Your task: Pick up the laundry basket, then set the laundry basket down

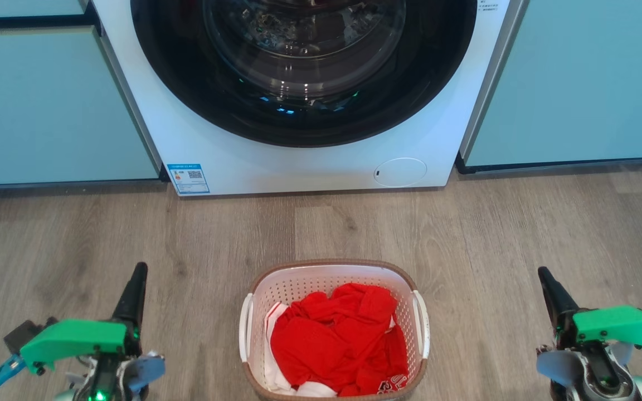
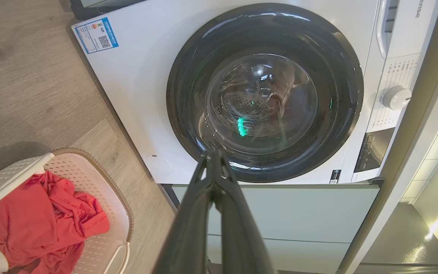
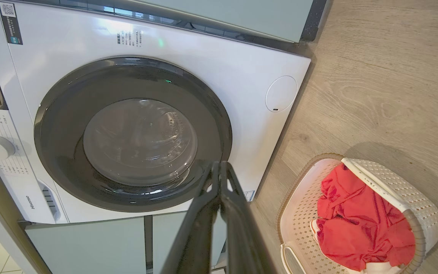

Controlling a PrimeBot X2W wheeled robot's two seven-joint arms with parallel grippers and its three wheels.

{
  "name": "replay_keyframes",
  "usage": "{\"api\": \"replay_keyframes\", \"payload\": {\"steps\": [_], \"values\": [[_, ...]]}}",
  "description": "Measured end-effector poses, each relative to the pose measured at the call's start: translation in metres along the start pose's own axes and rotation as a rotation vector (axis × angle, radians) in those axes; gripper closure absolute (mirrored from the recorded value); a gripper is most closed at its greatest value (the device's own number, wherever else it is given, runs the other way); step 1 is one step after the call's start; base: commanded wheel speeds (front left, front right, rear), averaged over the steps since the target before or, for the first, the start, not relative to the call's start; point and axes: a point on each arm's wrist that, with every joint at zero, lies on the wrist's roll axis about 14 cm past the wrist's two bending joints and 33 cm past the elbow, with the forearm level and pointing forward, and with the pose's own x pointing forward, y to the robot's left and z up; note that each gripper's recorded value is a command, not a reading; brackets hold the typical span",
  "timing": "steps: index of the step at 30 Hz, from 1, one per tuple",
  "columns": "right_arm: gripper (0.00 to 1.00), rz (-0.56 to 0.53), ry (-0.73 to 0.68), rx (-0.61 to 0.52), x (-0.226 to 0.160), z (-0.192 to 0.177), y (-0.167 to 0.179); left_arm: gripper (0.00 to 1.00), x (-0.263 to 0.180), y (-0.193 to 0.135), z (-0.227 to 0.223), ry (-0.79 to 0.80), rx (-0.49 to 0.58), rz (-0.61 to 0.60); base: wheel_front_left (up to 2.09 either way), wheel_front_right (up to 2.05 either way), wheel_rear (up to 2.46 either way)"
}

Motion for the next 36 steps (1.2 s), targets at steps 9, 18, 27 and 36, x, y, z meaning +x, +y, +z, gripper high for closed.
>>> {"api": "replay_keyframes", "payload": {"steps": [9, 18, 27, 36], "values": [[1.00, 0.000, -0.004, 0.099, 0.000, 0.004, -0.001, 1.00, 0.004, -0.008, 0.007, -0.011, -0.099, -0.037, 0.00, 0.00, 0.00], [1.00, 0.021, -0.005, 0.165, 0.005, 0.007, 0.005, 1.00, 0.004, -0.009, 0.013, -0.020, -0.165, -0.050, 0.00, 0.00, 0.00], [1.00, 0.022, -0.007, 0.166, 0.005, 0.008, 0.005, 1.00, 0.004, -0.009, 0.013, -0.019, -0.166, -0.051, 0.00, 0.00, 0.00], [1.00, 0.022, -0.007, 0.166, 0.005, 0.008, 0.005, 1.00, 0.004, -0.009, 0.013, -0.020, -0.167, -0.051, 0.00, 0.00, 0.00]]}}
